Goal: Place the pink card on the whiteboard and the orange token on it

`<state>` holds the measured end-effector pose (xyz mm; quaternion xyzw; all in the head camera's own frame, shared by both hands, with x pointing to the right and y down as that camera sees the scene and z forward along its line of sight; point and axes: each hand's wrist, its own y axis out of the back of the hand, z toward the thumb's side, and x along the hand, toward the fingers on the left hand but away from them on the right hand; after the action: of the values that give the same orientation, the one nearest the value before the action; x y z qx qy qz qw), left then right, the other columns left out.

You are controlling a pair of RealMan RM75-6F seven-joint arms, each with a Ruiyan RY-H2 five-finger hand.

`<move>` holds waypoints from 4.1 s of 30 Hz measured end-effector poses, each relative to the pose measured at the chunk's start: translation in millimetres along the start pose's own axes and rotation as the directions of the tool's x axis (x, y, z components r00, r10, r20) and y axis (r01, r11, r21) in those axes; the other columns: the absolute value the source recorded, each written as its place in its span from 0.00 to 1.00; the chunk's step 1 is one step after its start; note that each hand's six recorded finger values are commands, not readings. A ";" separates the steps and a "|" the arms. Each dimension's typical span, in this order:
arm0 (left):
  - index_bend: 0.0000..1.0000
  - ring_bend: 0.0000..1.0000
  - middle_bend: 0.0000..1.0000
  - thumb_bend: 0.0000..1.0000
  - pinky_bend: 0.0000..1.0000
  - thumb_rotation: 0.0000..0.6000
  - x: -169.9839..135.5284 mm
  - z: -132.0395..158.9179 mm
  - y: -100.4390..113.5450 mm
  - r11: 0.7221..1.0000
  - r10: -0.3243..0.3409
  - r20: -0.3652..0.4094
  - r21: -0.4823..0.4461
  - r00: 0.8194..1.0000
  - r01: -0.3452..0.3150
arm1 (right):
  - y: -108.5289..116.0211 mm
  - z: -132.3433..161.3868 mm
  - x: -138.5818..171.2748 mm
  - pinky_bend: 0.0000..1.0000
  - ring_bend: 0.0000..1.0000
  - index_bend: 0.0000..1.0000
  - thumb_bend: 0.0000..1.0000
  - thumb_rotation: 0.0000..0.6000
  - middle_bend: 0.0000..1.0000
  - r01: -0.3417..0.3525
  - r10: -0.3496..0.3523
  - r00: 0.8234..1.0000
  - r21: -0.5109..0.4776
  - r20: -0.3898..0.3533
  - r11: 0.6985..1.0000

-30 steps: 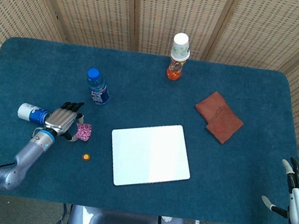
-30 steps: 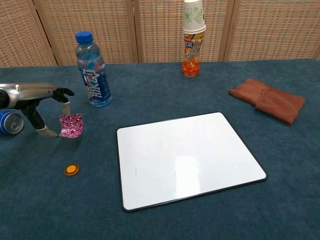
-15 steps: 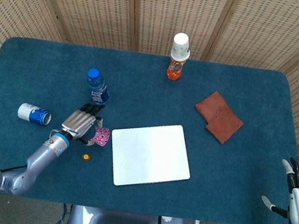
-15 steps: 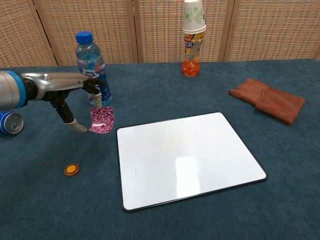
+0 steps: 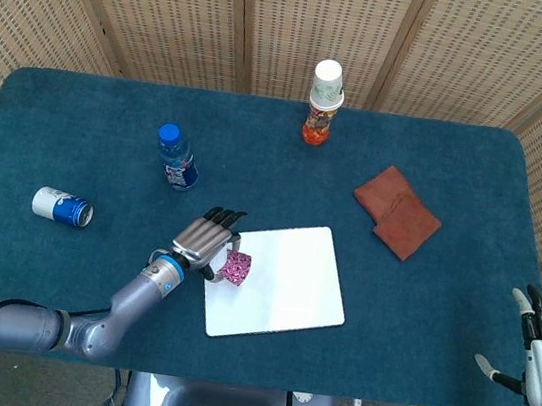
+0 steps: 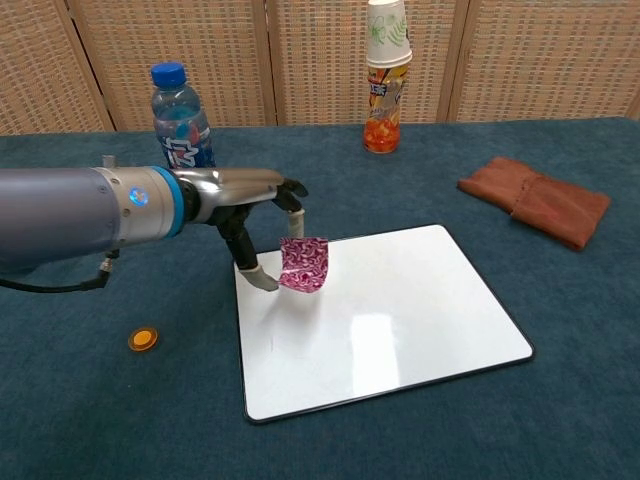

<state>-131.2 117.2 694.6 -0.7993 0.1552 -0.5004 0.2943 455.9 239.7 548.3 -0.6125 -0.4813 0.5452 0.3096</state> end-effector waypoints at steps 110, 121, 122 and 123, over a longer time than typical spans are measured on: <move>0.57 0.00 0.00 0.30 0.00 1.00 -93.4 -112.8 -54.9 0.988 0.149 0.018 0.028 0.989 -0.150 | 0.6 0.4 2.6 0.00 0.00 0.00 0.04 1.00 0.00 0.000 0.000 1.000 0.003 -0.003 1.000; 0.57 0.00 0.00 0.30 0.00 1.00 -57.0 -63.1 -14.7 0.988 0.146 0.082 0.042 0.986 -0.150 | 0.6 0.2 2.2 0.00 0.00 0.00 0.05 1.00 0.00 -0.002 0.002 1.000 0.000 -0.002 1.000; 0.57 0.00 0.00 0.30 0.00 1.00 -50.6 -55.1 -12.0 0.988 0.142 0.089 0.044 0.986 -0.146 | 0.6 0.1 2.1 0.00 0.00 0.00 0.05 1.00 0.00 -0.003 0.003 1.000 -0.001 -0.002 1.000; 0.57 0.00 0.00 0.30 0.00 1.00 -46.0 -49.1 -10.5 0.989 0.138 0.094 0.044 0.986 -0.143 | 0.5 0.2 2.0 0.00 0.00 0.00 0.05 1.00 0.00 -0.003 0.003 1.000 -0.002 -0.002 1.000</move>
<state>-196.2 134.8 684.6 -0.8005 0.1851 -0.4455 0.3557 455.7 241.3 547.0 -0.6141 -0.4806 0.5447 0.3085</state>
